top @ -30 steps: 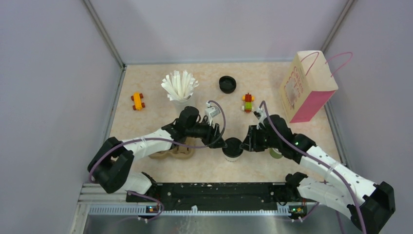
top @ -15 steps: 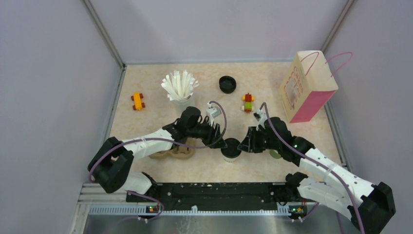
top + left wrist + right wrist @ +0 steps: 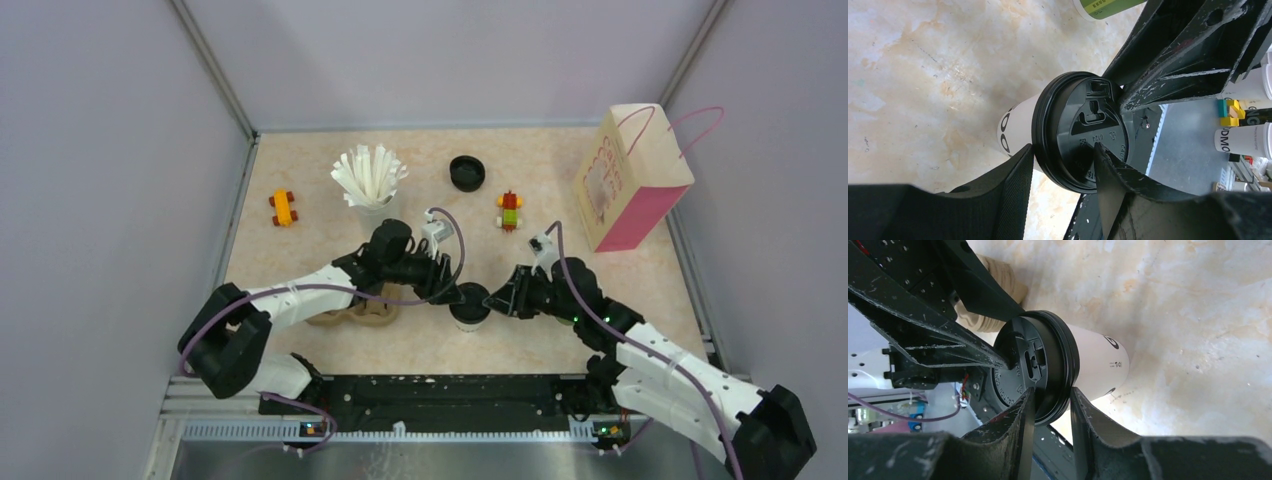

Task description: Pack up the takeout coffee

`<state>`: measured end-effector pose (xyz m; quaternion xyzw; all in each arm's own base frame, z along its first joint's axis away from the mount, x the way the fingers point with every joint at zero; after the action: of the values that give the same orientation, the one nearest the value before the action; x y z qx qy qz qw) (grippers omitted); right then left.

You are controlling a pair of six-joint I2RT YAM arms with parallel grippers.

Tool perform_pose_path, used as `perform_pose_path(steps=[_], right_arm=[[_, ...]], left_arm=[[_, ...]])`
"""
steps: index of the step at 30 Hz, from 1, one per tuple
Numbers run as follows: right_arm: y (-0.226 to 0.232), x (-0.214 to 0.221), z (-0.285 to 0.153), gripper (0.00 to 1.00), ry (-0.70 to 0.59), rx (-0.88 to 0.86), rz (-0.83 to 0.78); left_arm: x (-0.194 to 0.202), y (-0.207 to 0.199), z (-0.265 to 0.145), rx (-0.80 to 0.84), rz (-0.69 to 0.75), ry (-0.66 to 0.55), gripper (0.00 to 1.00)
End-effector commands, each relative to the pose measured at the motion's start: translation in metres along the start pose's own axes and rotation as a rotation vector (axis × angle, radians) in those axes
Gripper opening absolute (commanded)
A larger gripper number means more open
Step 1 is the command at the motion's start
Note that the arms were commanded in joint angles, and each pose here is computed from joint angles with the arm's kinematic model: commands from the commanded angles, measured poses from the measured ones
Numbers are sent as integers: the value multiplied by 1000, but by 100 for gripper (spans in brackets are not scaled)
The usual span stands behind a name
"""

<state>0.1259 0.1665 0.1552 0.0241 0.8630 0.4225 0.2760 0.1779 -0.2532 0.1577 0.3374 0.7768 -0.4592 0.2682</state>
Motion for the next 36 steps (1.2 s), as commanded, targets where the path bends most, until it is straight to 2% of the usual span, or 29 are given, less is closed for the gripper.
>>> perform_pose_path(steps=[1,5,11,20,24,28,31,36], right_arm=[[-54,43,4,29,160,194,72],[-52,37,7,29,153,202,33],[-32,-8,19,32,39,259,-128],[-9,-36,21,38,12,199,-232],[-4,-40,17,44,8,173,-234],[9,-46,9,58,4,154,-236],[17,-49,2,60,9,132,-232],[28,-46,-7,62,34,74,-217]], left_arm=[[3,1,-2,-48,8,15,52],[4,-2,-5,-79,-27,21,50],[0,-11,-11,-101,-99,-17,50],[2,-16,-12,-98,-151,-53,55],[0,-18,-15,-110,-146,-77,63],[-16,-26,-23,-102,-88,-104,71],[-26,-26,-28,-150,-40,-129,77],[-37,-23,-32,-218,4,-147,79]])
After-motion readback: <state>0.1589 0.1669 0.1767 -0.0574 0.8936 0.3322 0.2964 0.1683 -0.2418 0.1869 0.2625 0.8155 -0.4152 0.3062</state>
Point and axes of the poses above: each gripper's point midway between its finger pads, its own z axis out along the fingers, its own y axis along the line the jaws close on, x = y × z, the point moved 8 cm from there along -z, back along the fingers, and after that the axes turned 7 degrees about z, right-handed, at the moved point
